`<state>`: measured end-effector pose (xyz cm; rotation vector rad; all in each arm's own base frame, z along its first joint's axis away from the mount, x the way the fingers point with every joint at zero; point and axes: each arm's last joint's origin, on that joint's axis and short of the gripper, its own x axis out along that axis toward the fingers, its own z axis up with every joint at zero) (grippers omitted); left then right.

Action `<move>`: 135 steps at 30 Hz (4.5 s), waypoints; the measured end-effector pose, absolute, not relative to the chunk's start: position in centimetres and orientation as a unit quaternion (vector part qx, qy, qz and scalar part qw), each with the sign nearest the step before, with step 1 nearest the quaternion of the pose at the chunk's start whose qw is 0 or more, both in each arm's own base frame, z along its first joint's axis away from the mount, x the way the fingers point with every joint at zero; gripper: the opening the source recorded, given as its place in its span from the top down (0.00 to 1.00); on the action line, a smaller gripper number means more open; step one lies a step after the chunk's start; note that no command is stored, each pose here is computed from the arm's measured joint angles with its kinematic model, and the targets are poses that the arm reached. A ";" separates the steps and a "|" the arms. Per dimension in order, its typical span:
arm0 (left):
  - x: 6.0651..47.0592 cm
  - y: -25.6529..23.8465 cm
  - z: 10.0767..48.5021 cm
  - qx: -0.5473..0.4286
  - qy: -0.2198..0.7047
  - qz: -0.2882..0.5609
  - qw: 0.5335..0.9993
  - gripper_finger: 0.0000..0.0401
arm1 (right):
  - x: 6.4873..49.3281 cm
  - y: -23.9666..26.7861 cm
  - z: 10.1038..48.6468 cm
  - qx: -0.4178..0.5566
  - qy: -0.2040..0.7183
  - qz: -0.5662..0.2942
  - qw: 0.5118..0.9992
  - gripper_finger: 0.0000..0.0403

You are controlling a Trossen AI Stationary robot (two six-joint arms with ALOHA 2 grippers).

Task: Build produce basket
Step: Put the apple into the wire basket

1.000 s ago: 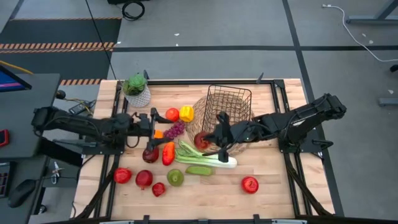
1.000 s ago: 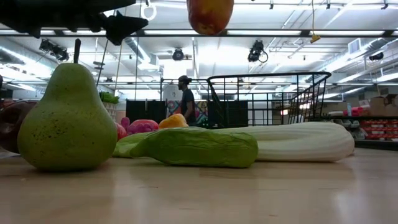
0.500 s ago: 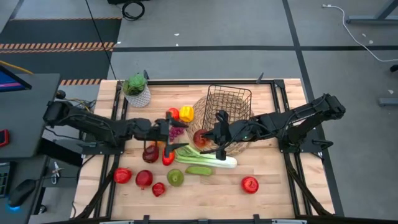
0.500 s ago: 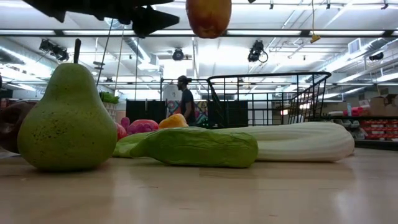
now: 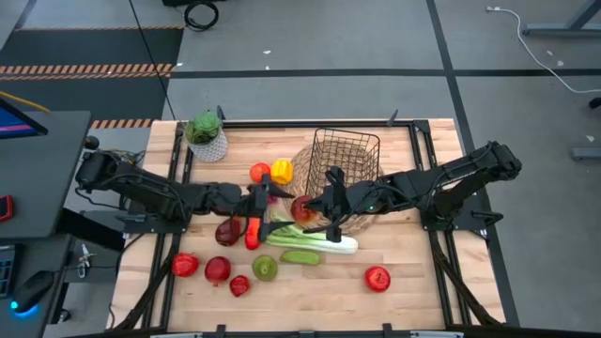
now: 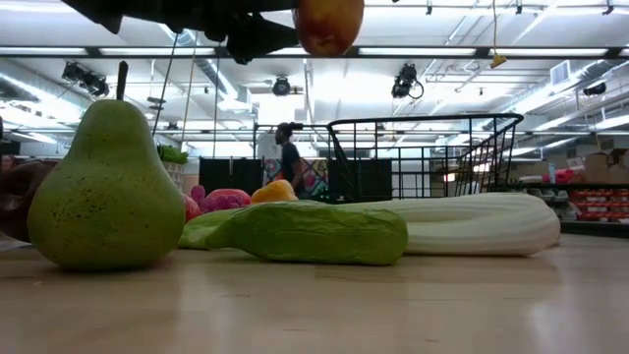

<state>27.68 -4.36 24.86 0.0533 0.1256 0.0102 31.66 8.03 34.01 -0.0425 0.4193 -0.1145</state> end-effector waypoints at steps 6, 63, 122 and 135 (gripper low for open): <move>27.8 -4.5 24.8 0.015 0.060 -0.018 0.998 0.12 | 31.7 8.0 34.1 -0.026 0.203 -0.054 0.977 0.97; 27.8 -5.7 25.4 0.025 0.015 -0.085 0.996 0.18 | 33.9 9.0 34.2 -0.045 0.127 0.011 0.991 0.85; 28.0 -3.7 24.9 0.892 0.102 -0.001 0.441 0.16 | 25.6 9.8 26.8 -0.119 0.308 -0.162 0.930 0.37; 28.0 -3.7 25.0 0.960 0.096 -0.014 0.261 0.15 | 26.4 7.3 26.8 -0.169 0.327 -0.184 0.912 0.39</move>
